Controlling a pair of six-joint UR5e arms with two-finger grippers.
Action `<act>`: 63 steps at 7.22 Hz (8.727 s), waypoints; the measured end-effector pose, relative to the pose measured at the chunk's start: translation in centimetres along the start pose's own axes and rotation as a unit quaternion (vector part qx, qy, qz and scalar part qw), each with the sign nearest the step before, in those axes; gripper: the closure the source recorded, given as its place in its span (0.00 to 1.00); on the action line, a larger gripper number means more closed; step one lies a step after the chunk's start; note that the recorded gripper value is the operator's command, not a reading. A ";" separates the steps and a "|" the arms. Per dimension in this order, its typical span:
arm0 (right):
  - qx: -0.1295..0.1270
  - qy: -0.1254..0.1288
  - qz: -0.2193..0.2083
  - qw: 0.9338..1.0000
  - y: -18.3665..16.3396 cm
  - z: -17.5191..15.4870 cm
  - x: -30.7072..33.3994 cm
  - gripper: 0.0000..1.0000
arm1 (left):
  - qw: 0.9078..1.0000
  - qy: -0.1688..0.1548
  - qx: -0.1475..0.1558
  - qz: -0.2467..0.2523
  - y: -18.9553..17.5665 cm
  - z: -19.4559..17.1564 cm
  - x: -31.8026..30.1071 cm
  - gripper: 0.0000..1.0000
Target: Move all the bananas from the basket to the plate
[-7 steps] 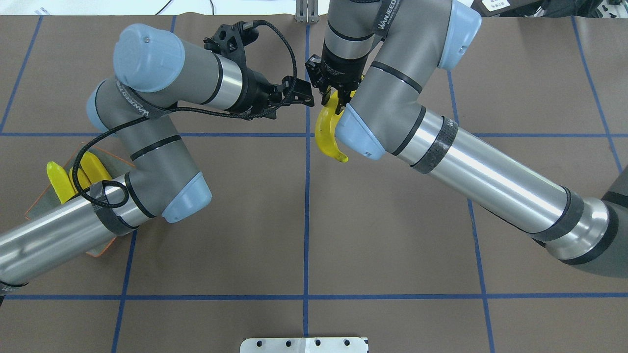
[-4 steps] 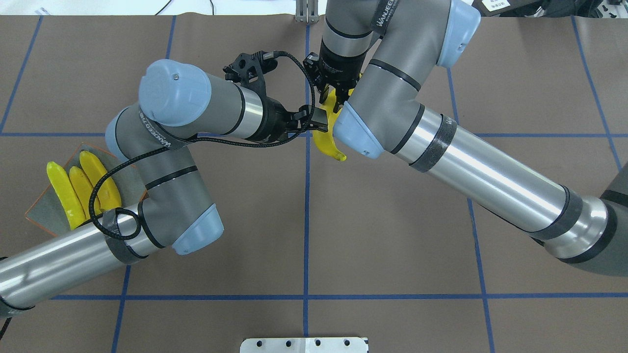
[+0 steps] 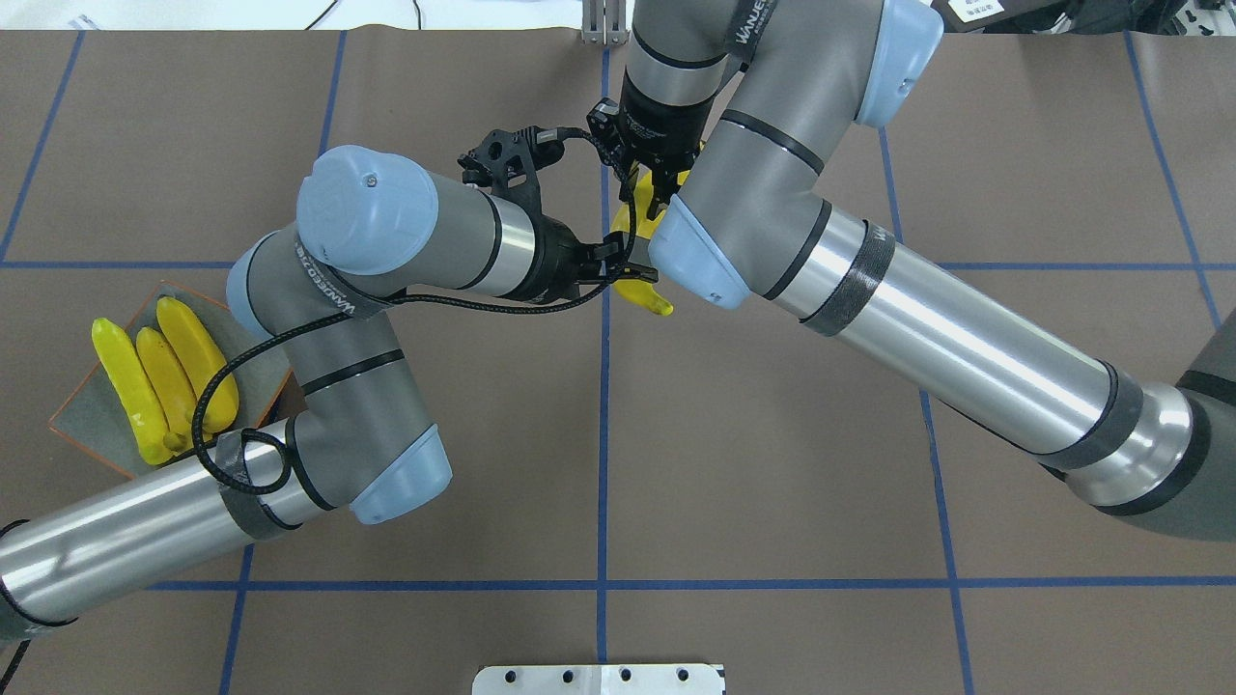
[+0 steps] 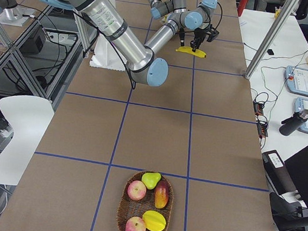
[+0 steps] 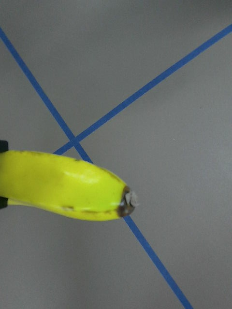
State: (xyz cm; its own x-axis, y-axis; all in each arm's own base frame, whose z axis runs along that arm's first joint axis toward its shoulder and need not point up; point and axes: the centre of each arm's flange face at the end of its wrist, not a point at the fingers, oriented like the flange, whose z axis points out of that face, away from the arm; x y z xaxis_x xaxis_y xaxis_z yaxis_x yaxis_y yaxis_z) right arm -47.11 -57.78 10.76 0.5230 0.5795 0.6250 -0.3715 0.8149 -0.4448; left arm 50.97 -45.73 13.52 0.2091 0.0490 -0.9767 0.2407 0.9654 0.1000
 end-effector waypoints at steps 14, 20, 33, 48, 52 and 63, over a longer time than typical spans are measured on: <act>-0.009 -0.016 -0.011 1.000 1.4 -2.0 0.9 0.00 | 1.000 0.008 0.000 -0.001 0.1 -0.4 0.6 1.00; 0.007 -0.050 -0.033 0.998 -0.9 -5.1 8.4 0.00 | 1.000 0.004 0.001 -0.003 0.2 -1.6 -0.9 1.00; 0.059 -0.014 -0.040 0.997 -9.6 -3.9 16.5 0.00 | 0.873 -0.159 0.008 -0.460 1.3 -15.2 -27.4 1.00; 0.071 0.001 -0.064 0.995 -10.5 -3.1 19.4 0.00 | 0.799 -0.153 0.089 -0.575 1.3 -13.8 -31.2 1.00; 0.080 0.034 -0.135 0.987 -15.0 -3.2 26.7 0.00 | 0.799 -0.163 0.081 -0.573 2.5 -13.5 -31.4 1.00; 0.068 0.017 -0.168 0.983 -22.6 -9.1 35.1 0.00 | 0.894 -0.125 0.019 -0.430 1.6 -21.6 -29.7 0.00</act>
State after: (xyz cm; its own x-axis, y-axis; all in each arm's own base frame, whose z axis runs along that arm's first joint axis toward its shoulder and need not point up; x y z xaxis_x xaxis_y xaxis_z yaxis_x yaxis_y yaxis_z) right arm -13.37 -55.81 36.90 0.6587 0.2785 0.6990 -0.2714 0.9544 -0.1245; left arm 24.71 -40.15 38.57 0.1347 -0.7699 -0.6238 0.4456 0.6093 -0.6559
